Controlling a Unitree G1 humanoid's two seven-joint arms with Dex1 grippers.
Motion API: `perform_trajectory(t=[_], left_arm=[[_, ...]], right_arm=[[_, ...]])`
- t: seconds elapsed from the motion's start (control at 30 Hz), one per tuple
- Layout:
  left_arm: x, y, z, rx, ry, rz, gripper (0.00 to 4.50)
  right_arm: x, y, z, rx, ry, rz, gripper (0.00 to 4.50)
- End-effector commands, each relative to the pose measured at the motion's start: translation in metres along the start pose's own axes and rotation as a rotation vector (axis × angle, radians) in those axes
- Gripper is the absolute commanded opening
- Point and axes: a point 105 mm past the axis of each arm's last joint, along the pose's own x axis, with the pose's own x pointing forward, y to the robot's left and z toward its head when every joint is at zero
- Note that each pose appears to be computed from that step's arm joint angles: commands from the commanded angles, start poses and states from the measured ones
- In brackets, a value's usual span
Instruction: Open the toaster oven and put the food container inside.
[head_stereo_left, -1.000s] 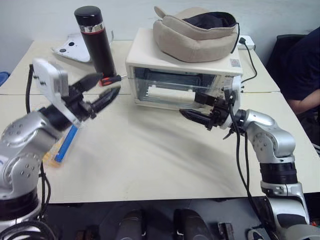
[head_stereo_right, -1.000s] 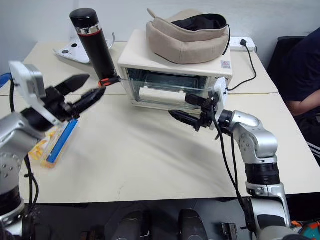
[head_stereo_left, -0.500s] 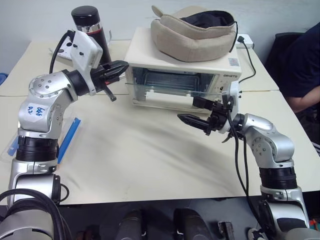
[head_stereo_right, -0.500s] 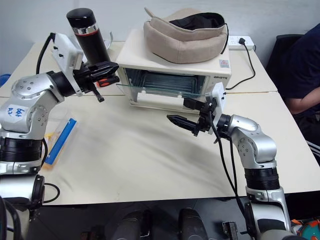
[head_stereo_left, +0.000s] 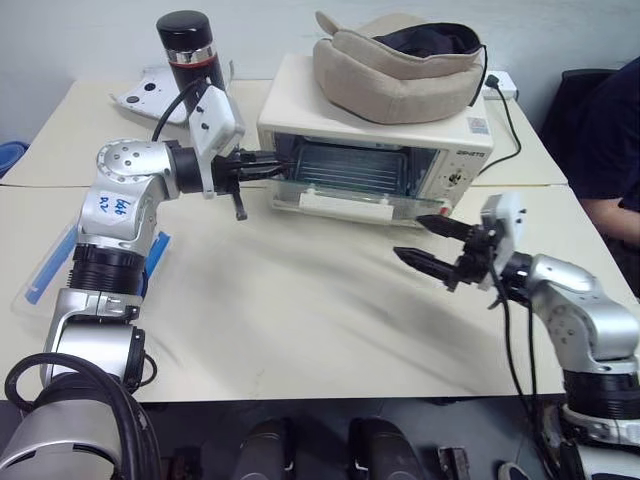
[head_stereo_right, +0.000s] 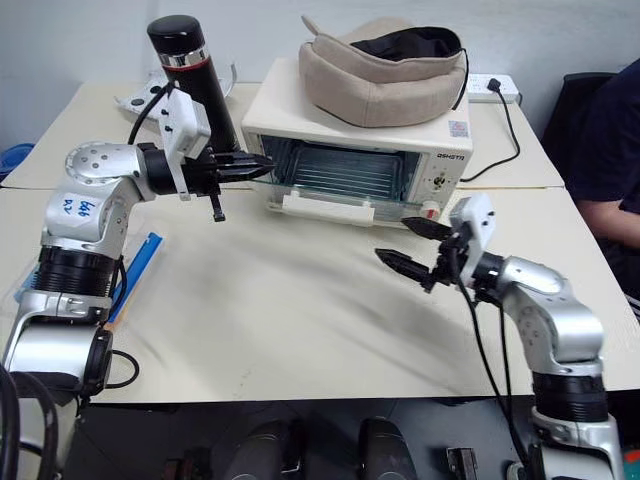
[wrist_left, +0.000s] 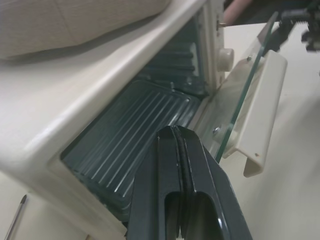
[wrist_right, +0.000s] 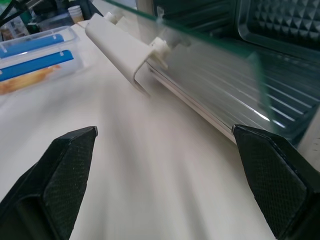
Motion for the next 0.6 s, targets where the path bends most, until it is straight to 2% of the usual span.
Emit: perform_trajectory(t=[0.03, 0.23, 0.3, 0.37, 0.6], left_arm=[[0.0, -0.003, 0.0, 0.034, 0.012, -0.03, 0.02], [-0.008, -0.013, -0.022, 0.012, 0.06, -0.035, 0.02], [-0.013, -0.02, -0.037, -0.008, 0.091, -0.024, 0.02], [-0.018, -0.039, -0.057, -0.019, 0.148, -0.067, 0.02], [-0.027, -0.072, -0.091, -0.021, 0.269, -0.129, 0.02]], right_arm=[[-0.023, 0.014, 0.019, -0.019, -0.019, 0.056, 4.5], [-0.052, 0.041, 0.033, -0.003, 0.035, 0.17, 4.5], [-0.052, 0.046, 0.042, -0.021, 0.032, 0.191, 4.5], [-0.05, 0.052, 0.053, -0.04, 0.017, 0.229, 4.5], [-0.037, 0.061, 0.069, -0.097, 0.011, 0.319, 4.5]])
